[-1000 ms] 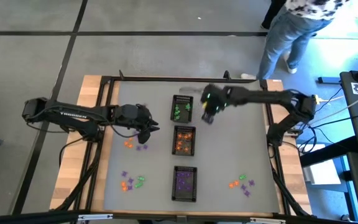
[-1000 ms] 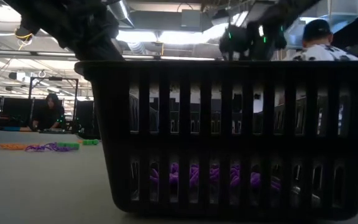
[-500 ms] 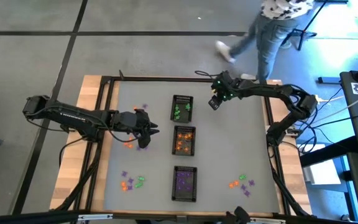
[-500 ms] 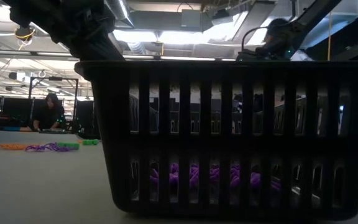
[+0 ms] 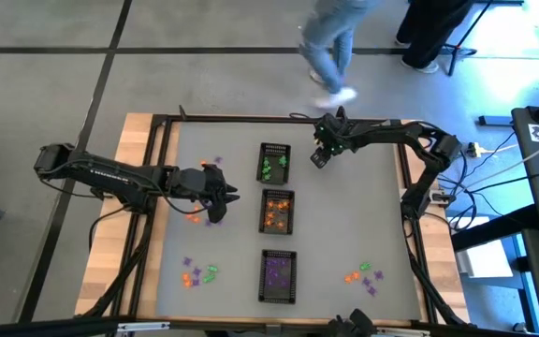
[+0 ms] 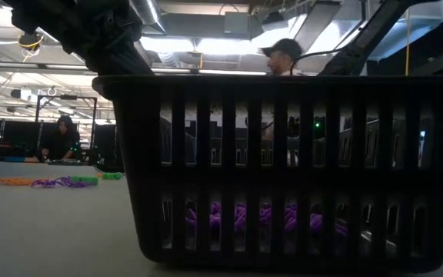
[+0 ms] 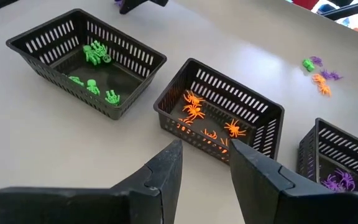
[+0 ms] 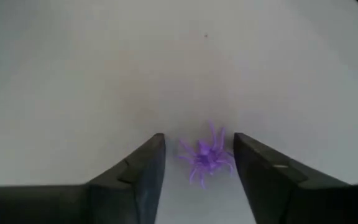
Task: Sort Halloween decoration
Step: Put the violet spider toy into the bottom black bin
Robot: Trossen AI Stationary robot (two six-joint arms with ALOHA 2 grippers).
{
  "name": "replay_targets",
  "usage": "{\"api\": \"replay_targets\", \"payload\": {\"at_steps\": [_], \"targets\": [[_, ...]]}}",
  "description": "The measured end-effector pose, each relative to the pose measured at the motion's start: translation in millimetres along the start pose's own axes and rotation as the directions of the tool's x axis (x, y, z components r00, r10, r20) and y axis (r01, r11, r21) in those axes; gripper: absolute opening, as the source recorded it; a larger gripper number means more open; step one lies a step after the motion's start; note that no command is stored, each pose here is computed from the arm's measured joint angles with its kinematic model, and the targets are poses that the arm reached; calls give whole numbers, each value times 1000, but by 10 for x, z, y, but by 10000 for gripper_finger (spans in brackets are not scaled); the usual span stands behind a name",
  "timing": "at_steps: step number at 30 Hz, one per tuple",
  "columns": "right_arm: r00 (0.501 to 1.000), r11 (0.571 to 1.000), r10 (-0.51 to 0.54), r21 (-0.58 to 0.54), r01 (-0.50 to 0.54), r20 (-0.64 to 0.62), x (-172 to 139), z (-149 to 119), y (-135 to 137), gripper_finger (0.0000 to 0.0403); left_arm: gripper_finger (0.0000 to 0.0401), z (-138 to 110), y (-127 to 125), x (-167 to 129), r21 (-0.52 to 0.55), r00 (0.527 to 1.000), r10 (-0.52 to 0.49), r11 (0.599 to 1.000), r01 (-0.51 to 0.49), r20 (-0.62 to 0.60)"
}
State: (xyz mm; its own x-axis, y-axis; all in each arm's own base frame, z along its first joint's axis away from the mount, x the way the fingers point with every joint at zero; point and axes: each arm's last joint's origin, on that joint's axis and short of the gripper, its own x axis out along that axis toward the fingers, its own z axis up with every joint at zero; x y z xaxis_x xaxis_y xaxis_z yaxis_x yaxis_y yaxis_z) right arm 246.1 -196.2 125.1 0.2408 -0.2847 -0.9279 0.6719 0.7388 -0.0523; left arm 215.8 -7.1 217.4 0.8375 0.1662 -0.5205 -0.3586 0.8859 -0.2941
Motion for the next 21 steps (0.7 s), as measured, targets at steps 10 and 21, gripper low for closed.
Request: {"api": "replay_targets", "payload": {"at_steps": [10, 21], "targets": [[1000, 1000, 25, -2, -25, -1, -11, -5, 4, 10, 124, 0, -1, 0, 9, 1000, 0, 1000, 0, 0], [982, 987, 160, -41, -156, 105, -525, 10, 292, 8, 124, 0, -1, 0, 10, 1000, 0, 1000, 0, 0]]}}
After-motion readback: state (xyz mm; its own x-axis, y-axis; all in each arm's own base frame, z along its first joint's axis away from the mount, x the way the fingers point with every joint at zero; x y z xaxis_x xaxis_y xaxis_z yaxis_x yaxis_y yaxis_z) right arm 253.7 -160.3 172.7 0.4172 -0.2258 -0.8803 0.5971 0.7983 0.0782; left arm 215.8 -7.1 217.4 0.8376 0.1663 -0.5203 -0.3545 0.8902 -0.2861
